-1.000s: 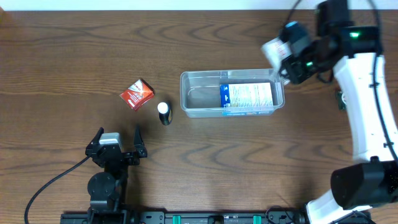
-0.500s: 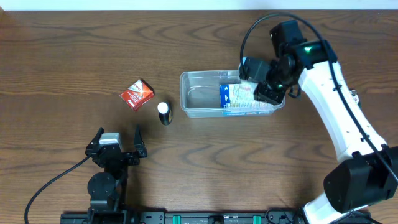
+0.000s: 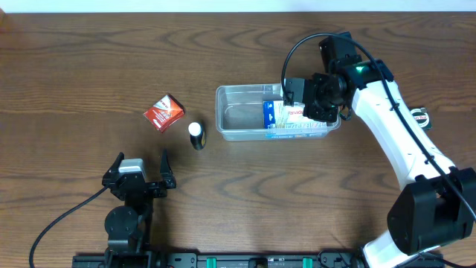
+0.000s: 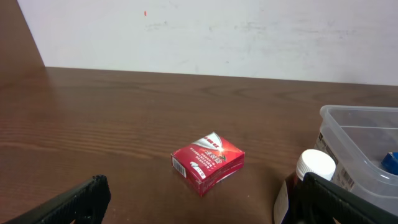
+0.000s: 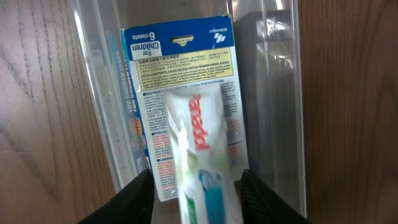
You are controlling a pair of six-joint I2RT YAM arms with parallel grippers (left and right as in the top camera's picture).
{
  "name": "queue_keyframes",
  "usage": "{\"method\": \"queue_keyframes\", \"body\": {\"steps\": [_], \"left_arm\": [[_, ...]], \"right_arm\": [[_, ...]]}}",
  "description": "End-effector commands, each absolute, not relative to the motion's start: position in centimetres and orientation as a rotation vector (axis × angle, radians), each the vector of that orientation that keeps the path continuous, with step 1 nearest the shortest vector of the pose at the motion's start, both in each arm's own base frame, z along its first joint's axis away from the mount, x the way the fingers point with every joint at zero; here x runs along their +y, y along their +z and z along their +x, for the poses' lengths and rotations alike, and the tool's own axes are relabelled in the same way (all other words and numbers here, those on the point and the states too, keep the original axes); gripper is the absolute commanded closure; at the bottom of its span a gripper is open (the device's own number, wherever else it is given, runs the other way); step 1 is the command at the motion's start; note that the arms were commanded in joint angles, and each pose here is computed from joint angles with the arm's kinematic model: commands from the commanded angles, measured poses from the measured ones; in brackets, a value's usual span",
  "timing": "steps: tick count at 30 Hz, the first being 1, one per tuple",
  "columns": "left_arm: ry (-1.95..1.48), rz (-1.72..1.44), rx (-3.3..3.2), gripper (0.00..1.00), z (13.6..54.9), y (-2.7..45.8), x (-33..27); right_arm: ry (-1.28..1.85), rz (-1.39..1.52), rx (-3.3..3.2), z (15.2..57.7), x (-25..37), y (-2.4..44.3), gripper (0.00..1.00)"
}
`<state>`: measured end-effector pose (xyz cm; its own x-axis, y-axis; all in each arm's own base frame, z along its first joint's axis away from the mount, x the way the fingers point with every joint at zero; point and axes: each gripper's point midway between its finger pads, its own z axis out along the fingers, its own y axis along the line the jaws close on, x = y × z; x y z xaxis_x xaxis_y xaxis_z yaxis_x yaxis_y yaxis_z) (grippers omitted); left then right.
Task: Pack container
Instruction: 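Carry the Panadol box left and lower it into the container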
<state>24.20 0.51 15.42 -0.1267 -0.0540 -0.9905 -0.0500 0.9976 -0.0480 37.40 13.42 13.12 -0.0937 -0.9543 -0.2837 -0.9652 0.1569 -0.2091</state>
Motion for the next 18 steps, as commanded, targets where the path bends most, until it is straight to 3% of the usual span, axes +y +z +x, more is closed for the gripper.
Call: {"method": "queue_keyframes", "body": {"steps": [1, 8, 13, 18], "left_arm": [[0.008, -0.061, 1.739, 0.02, 24.2, 13.7, 0.5], [0.008, -0.061, 1.739, 0.02, 24.2, 13.7, 0.5], [0.008, -0.061, 1.739, 0.02, 24.2, 13.7, 0.5], [0.008, -0.061, 1.739, 0.02, 24.2, 13.7, 0.5]], "right_arm": [[0.047, -1.849, 2.079, 37.1, 13.7, 13.1, 0.57], [0.088, -1.596, 2.252, 37.8, 13.8, 13.3, 0.74], [0.197, -1.211, 2.439, 38.5, 14.6, 13.8, 0.99], [0.337, -0.604, 2.636, 39.6, 15.0, 14.0, 0.99]]}}
